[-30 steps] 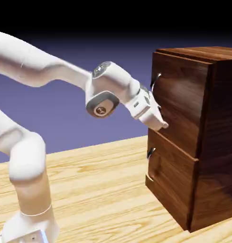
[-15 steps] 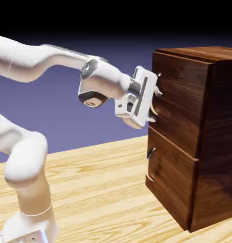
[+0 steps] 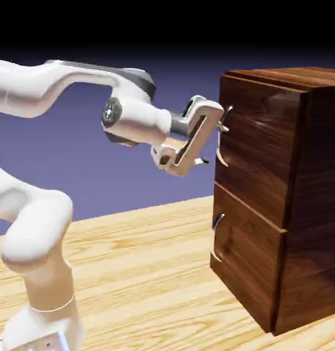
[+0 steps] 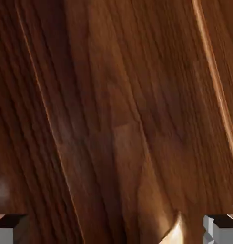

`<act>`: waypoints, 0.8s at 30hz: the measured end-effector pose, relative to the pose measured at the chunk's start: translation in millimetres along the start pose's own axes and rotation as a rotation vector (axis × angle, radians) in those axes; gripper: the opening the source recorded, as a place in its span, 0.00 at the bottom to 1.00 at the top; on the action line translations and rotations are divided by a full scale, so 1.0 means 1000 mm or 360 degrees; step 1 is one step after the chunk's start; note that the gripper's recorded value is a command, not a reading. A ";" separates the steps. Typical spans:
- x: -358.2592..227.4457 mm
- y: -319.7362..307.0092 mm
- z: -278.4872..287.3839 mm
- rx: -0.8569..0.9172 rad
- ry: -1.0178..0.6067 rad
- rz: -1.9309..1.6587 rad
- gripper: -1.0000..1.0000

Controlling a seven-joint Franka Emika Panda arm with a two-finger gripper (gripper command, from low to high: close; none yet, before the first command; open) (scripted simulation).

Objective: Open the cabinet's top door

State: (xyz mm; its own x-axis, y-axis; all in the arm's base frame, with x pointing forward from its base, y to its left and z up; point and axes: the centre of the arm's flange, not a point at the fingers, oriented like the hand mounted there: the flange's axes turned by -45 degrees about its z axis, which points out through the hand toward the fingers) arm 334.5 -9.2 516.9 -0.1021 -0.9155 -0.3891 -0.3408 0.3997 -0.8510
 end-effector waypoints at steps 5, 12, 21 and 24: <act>-0.011 0.013 0.000 0.0081 -0.0054 0.0363 0.50; -0.019 0.027 -0.001 0.0227 -0.0143 0.0888 0.50; -0.031 0.045 0.005 0.0409 -0.0312 0.1541 0.50; -0.036 0.051 0.008 0.0466 -0.0381 0.1751 0.50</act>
State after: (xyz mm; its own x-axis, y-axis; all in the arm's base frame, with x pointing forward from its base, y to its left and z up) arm 327.9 44.5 484.5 -0.0187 -0.0480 -0.9987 0.0542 0.9973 -0.0490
